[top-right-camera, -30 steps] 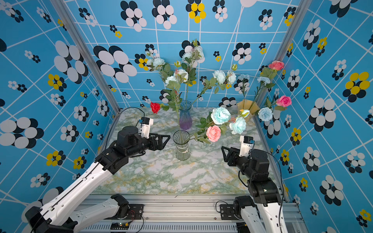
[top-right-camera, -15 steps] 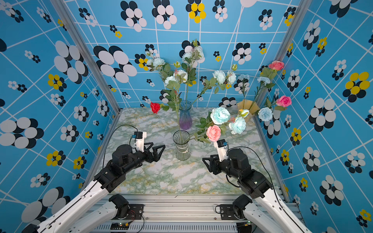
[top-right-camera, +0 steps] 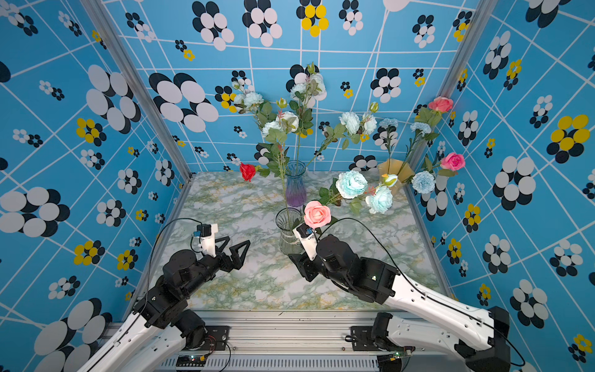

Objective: Pick out blue flowers from the vase
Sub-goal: Pick up the flower from the vase.

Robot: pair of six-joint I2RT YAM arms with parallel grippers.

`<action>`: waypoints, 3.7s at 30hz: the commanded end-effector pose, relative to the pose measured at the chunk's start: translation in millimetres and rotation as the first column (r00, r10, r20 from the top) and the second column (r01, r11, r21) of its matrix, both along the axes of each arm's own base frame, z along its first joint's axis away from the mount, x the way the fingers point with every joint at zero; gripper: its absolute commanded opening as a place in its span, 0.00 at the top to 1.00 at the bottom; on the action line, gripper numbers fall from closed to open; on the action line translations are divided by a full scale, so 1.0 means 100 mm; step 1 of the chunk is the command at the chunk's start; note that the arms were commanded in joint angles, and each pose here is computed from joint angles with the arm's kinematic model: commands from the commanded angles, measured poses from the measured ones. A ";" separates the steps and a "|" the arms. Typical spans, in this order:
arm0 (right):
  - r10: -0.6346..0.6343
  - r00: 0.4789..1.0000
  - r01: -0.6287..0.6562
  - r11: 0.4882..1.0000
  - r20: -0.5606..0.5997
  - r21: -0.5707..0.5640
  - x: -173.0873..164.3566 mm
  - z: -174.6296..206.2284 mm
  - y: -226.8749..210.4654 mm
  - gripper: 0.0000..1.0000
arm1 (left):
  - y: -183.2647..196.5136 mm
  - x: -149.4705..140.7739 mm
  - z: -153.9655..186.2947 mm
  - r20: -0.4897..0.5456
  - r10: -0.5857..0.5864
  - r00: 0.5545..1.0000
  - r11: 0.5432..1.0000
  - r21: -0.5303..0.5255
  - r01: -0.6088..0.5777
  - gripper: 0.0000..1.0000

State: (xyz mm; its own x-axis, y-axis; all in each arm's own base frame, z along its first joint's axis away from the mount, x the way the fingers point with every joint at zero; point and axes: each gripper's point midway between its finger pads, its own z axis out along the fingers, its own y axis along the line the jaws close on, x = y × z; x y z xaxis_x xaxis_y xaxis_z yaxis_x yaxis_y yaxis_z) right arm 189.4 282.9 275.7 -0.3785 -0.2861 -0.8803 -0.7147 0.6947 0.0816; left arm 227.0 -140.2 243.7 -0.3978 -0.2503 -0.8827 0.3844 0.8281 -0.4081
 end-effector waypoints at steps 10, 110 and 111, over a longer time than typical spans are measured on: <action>-0.251 0.958 0.252 0.968 0.135 0.009 0.40 0.48 -0.18 0.39 | 0.11 -0.14 -0.19 -0.017 0.003 1.000 0.998 0.063 -0.002 0.00; -0.410 0.912 0.410 0.906 0.022 -0.104 1.90 0.55 0.35 0.94 | -0.02 -0.02 -0.03 0.160 -0.038 0.986 0.999 0.042 0.032 0.09; -0.396 0.918 0.396 0.914 0.021 -0.088 1.87 0.60 0.36 0.94 | -0.03 -0.04 0.03 0.158 -0.050 0.986 0.998 0.036 0.045 0.09</action>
State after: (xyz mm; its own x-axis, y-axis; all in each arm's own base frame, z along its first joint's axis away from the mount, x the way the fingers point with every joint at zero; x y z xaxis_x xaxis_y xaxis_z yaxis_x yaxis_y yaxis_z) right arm 384.4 322.5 304.4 -0.5255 -0.2254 -0.8204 -0.3478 0.9369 -0.0347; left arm 230.6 -139.9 226.0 -0.2541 -0.1755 -0.9511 0.4520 0.8478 -0.2772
